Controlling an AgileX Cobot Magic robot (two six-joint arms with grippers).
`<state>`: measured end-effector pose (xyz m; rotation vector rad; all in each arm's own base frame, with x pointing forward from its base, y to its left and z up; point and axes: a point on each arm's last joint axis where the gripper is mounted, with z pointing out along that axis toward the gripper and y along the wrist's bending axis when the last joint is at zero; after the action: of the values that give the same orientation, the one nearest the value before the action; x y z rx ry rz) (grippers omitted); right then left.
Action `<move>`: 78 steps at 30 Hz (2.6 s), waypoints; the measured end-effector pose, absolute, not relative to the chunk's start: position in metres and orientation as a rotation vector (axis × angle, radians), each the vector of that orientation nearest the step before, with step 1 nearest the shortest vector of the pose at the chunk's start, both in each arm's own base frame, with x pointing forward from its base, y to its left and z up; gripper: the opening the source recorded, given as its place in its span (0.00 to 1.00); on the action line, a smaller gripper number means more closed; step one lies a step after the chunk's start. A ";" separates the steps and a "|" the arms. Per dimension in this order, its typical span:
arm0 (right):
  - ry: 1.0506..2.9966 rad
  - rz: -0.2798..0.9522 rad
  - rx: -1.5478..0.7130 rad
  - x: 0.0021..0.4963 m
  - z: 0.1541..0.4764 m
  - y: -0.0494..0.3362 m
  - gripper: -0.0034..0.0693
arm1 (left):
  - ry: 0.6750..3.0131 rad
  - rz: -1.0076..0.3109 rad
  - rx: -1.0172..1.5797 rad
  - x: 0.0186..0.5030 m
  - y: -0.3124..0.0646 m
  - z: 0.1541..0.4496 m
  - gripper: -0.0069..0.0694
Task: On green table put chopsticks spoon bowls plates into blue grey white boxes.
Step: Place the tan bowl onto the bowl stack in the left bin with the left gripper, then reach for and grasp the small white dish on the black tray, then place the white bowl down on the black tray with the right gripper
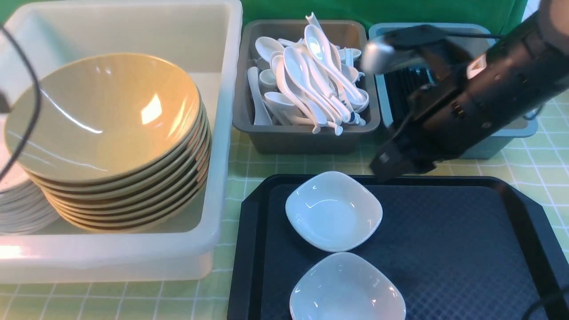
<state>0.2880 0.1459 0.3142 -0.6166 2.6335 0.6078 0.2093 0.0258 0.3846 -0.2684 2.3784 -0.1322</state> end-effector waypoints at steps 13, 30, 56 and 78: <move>2.832 0.681 -0.435 0.339 0.208 0.147 0.57 | 2.282 -0.688 0.795 0.145 -0.098 0.359 0.73; 2.844 0.640 -0.366 0.355 0.175 0.145 0.57 | 2.318 -0.706 0.826 0.142 -0.105 0.336 0.63; 2.799 0.682 -0.020 0.269 0.221 0.025 0.12 | 2.339 -0.717 0.799 0.141 -0.105 0.336 0.63; 2.669 0.532 -0.017 0.217 0.212 0.022 0.65 | 2.345 -0.760 0.624 0.158 -0.110 0.338 0.63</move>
<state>0.2165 0.0218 0.2123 -0.0173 2.6688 0.5321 0.1582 -0.1102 0.3378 0.6244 2.3452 -0.7596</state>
